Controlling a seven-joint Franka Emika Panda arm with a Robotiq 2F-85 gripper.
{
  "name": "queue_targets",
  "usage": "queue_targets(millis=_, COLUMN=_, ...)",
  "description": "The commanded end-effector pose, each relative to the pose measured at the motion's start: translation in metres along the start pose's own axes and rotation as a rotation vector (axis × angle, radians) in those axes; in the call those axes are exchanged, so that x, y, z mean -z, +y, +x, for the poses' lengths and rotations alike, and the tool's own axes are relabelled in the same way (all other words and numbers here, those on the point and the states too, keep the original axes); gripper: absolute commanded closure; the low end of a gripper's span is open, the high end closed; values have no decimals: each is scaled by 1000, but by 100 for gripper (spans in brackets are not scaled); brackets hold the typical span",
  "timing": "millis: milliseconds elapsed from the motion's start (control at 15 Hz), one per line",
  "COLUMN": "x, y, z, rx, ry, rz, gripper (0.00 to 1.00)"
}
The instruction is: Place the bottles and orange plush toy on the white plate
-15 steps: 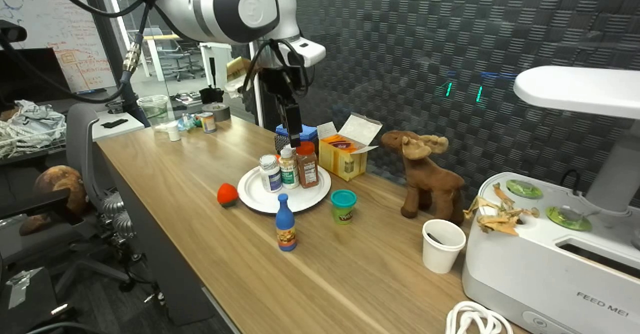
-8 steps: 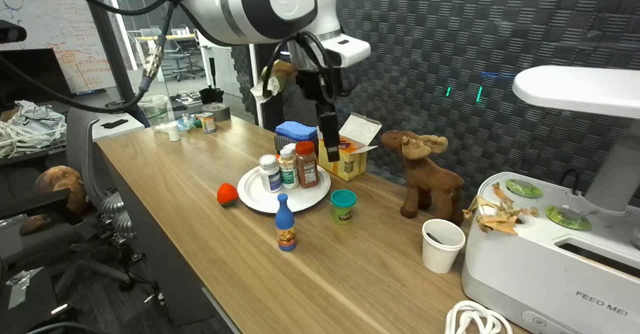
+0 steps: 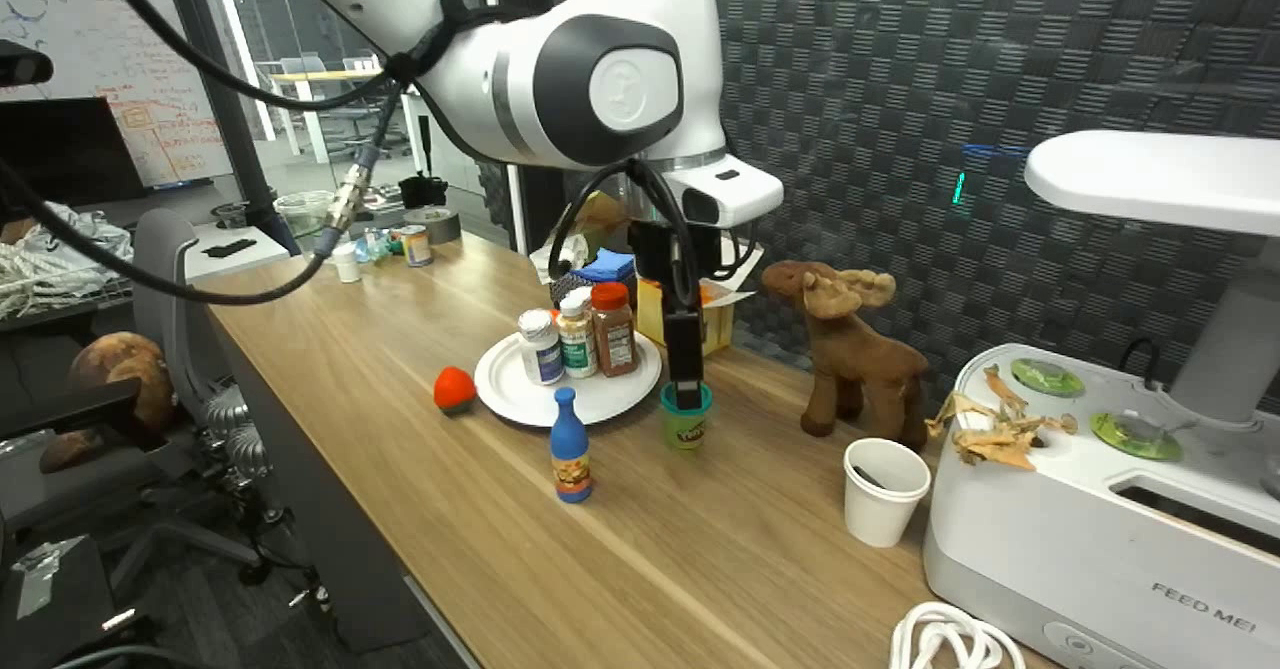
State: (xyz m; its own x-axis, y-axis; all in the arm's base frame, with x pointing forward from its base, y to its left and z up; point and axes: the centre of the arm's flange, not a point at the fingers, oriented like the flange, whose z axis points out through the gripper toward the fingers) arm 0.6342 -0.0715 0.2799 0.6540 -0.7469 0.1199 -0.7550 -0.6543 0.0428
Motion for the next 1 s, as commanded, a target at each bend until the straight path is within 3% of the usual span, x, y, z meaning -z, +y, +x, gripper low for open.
queue_targets(millis=0, x=-9, y=-7, z=5, rx=-25, ry=7, rz=3, gripper=0)
queue_targets(millis=333, x=-19, y=-12, z=2, rx=-22, ry=-14, rz=-2, gripper=0)
queue_targets(millis=400, x=-20, y=-12, z=2, rx=-22, ry=-14, rz=-4, gripper=25)
queue_targets(millis=467, x=-20, y=-12, z=3, rx=-23, ry=-13, rz=-2, gripper=26)
queue_targets(millis=867, x=-6, y=-19, z=1, rx=-16, ry=5, rz=1, gripper=71)
queue_targets(millis=933, x=-1, y=-20, z=0, rx=-15, ry=11, rz=-1, gripper=71)
